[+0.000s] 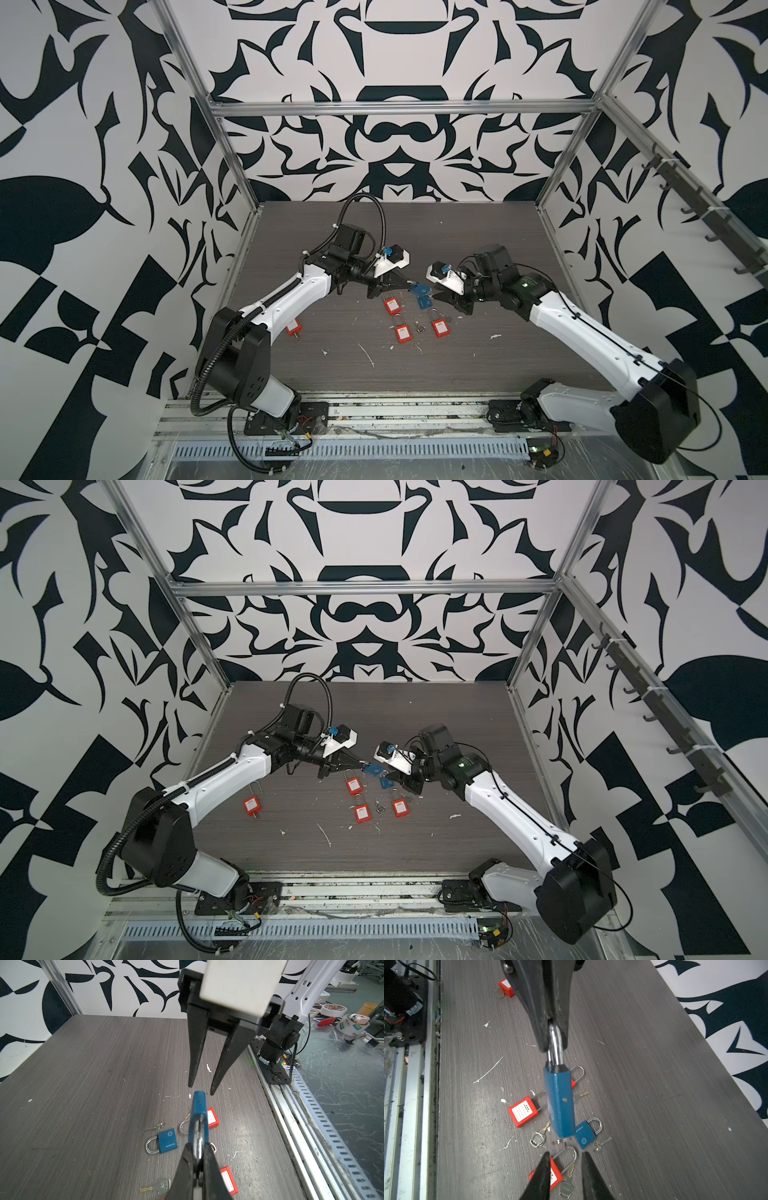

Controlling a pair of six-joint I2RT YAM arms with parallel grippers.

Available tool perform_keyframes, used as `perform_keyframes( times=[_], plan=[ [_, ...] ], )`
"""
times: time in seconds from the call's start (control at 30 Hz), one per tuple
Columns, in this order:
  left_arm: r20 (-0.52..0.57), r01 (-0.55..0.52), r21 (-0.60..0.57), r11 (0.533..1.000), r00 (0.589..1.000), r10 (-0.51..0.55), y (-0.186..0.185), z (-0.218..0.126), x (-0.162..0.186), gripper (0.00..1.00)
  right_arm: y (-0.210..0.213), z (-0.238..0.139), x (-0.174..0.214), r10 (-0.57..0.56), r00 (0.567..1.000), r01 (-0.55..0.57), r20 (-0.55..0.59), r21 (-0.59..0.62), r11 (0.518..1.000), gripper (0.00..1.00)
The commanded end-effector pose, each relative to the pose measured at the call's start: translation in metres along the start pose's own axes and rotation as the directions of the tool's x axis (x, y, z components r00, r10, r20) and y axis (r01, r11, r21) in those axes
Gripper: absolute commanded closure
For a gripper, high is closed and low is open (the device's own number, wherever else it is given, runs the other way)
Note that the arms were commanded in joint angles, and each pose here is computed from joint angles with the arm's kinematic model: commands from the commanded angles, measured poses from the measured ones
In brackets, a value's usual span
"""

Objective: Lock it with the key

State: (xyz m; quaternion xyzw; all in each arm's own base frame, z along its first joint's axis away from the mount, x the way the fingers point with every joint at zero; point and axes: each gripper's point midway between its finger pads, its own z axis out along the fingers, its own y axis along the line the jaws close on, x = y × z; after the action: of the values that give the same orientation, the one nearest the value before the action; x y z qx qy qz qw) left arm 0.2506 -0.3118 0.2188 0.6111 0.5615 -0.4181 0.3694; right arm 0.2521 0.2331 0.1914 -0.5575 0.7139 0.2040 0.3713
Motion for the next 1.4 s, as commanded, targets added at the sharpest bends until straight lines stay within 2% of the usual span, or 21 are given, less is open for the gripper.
perform_keyframes(
  times=[0.0, 0.37, 0.53, 1.0, 1.37],
  plan=[
    [0.060, -0.071, 0.032, 0.997, 0.996, 0.069, -0.005, -0.007, -0.025, 1.00, -0.002, -0.007, -0.018, -0.031, 0.998, 0.032, 0.050, -0.010, 0.999, 0.72],
    [0.058, -0.094, 0.049, 0.994, 0.994, 0.091, -0.010, -0.006, -0.022, 1.00, 0.001, -0.002, -0.022, -0.019, 0.998, 0.023, 0.061, -0.051, 0.998, 0.81],
    [0.057, -0.102, 0.050, 0.994, 0.993, 0.099, -0.011, -0.006, -0.021, 1.00, 0.007, 0.000, -0.023, 0.007, 0.999, -0.001, 0.054, -0.106, 0.994, 0.83],
    [0.046, -0.102, 0.034, 0.994, 0.994, 0.100, -0.008, -0.012, -0.019, 1.00, 0.012, 0.003, -0.006, -0.001, 1.000, -0.001, -0.009, -0.125, 0.992, 1.00],
    [0.008, -0.059, 0.023, 0.998, 0.998, 0.059, 0.006, -0.026, -0.013, 1.00, 0.015, 0.010, 0.021, 0.032, 0.998, -0.038, -0.047, -0.118, 0.992, 1.00]
  ],
)
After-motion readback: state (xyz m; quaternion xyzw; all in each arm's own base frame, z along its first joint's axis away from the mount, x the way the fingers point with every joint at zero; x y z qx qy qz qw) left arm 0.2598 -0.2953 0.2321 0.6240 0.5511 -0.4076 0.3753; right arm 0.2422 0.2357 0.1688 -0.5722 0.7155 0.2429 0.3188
